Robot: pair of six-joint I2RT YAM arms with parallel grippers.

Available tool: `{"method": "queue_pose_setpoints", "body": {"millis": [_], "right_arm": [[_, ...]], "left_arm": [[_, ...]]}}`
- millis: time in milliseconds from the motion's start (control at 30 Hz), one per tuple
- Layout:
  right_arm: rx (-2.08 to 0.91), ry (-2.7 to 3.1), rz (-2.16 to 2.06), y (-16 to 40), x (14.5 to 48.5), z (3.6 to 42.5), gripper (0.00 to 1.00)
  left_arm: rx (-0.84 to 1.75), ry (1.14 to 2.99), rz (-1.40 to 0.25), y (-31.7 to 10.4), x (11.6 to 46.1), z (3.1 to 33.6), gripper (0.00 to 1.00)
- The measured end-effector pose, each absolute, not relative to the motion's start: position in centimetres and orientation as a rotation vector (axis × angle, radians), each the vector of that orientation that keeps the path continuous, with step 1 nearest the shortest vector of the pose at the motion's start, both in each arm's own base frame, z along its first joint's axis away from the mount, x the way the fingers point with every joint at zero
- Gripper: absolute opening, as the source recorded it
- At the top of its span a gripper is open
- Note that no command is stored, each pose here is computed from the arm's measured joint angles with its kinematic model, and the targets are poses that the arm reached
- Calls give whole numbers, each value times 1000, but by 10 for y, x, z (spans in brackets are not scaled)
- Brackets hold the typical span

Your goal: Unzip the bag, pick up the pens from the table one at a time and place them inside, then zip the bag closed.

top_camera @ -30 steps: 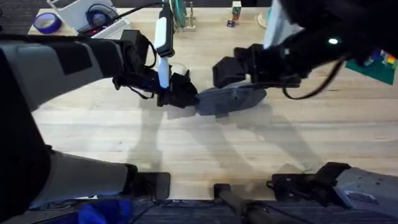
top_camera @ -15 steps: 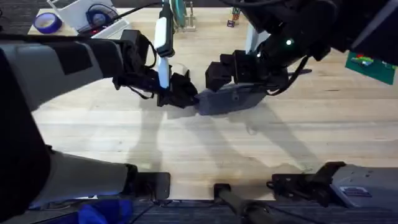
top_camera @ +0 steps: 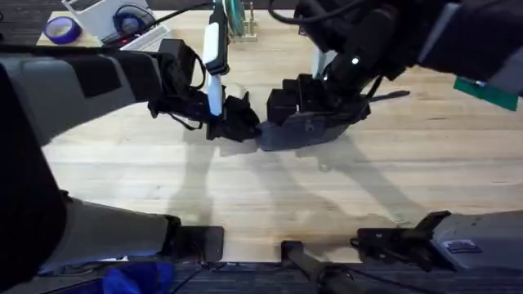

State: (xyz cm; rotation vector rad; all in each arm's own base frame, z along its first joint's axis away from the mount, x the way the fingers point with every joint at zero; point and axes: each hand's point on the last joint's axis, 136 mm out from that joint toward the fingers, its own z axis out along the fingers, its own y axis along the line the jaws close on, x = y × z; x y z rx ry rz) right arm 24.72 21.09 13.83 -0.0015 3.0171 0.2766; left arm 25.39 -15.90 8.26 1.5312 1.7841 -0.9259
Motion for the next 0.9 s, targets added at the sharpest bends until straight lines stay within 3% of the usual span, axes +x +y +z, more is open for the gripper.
{"method": "queue_pose_setpoints", "body": {"millis": [900], "right_arm": [[-129,3015,158,203,254,125,995]], "left_arm": [[1531,1784,-926,-159,254,83,42]]}}
